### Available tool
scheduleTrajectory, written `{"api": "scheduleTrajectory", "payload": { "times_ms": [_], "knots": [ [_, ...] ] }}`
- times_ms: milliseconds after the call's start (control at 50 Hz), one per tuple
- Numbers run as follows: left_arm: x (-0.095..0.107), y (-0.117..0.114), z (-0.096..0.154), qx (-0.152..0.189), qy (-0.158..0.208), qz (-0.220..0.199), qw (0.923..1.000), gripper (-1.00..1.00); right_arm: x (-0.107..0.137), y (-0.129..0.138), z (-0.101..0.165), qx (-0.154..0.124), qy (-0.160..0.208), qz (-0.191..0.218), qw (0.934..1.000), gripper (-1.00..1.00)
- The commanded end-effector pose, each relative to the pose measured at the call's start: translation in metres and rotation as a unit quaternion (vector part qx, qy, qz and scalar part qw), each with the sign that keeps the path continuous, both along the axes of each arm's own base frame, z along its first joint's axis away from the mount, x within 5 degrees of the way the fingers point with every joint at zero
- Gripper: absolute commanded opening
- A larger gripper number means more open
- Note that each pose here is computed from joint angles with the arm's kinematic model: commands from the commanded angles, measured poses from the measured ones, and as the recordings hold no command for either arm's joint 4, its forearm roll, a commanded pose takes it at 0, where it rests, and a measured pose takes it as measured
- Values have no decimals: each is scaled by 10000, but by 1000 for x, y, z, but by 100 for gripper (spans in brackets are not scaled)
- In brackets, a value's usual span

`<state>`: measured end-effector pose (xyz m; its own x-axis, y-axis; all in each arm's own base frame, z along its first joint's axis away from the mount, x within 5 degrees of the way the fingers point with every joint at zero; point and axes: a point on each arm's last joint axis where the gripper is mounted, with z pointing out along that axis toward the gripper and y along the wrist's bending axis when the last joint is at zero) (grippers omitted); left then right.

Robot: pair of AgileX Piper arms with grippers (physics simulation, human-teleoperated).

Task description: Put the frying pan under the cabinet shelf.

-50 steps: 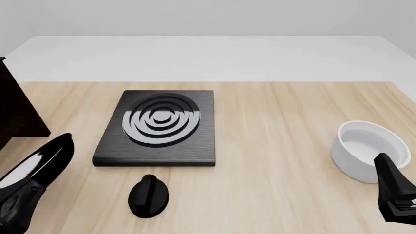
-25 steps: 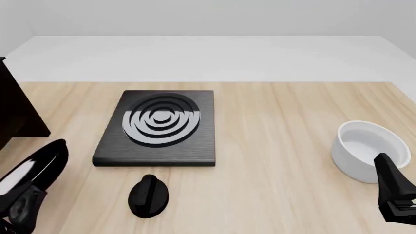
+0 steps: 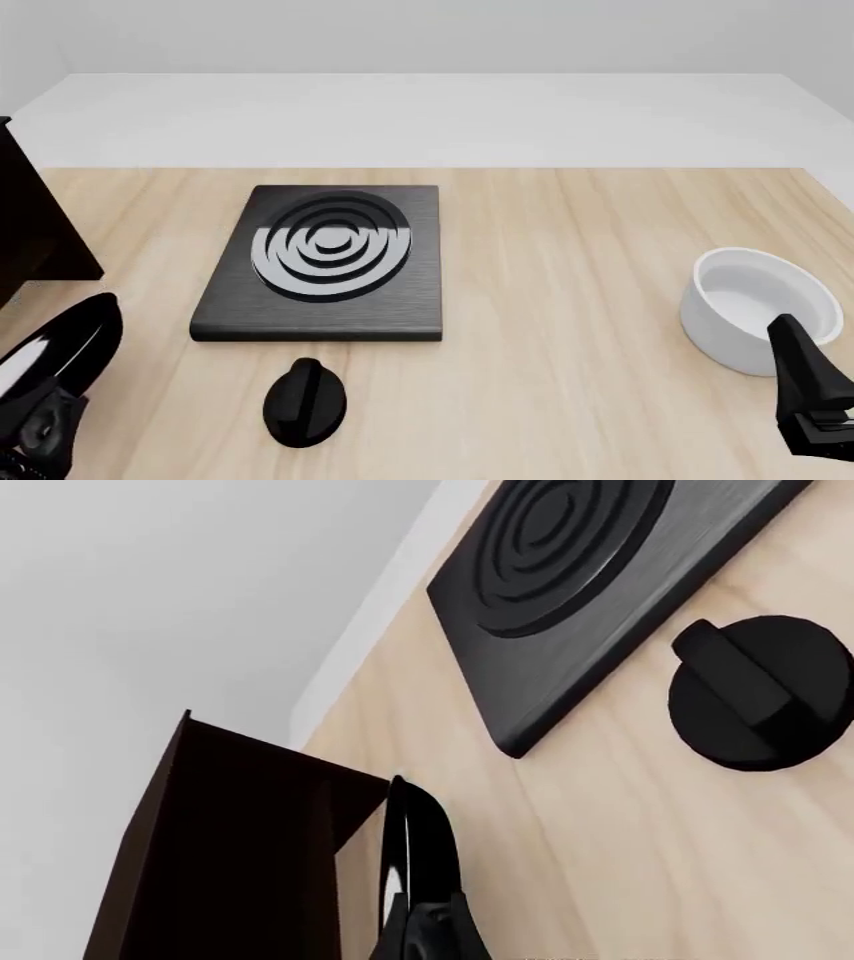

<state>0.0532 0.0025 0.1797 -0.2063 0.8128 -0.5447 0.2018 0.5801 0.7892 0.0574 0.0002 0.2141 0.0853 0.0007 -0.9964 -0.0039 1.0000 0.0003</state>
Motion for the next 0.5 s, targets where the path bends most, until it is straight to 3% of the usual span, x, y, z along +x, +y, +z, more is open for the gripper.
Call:
{"api": "scheduleTrajectory", "payload": {
  "times_ms": [20, 500],
  "knots": [
    [0, 3, 1, 136, -82, 186, 9997, -100, 0, 0, 0, 0, -2, 0, 10000, 100],
    [-1, 5, 0, 280, -8, 386, 9989, -100, 0, 0, 0, -1, -1, -1, 10000, 100]
  ]
}}
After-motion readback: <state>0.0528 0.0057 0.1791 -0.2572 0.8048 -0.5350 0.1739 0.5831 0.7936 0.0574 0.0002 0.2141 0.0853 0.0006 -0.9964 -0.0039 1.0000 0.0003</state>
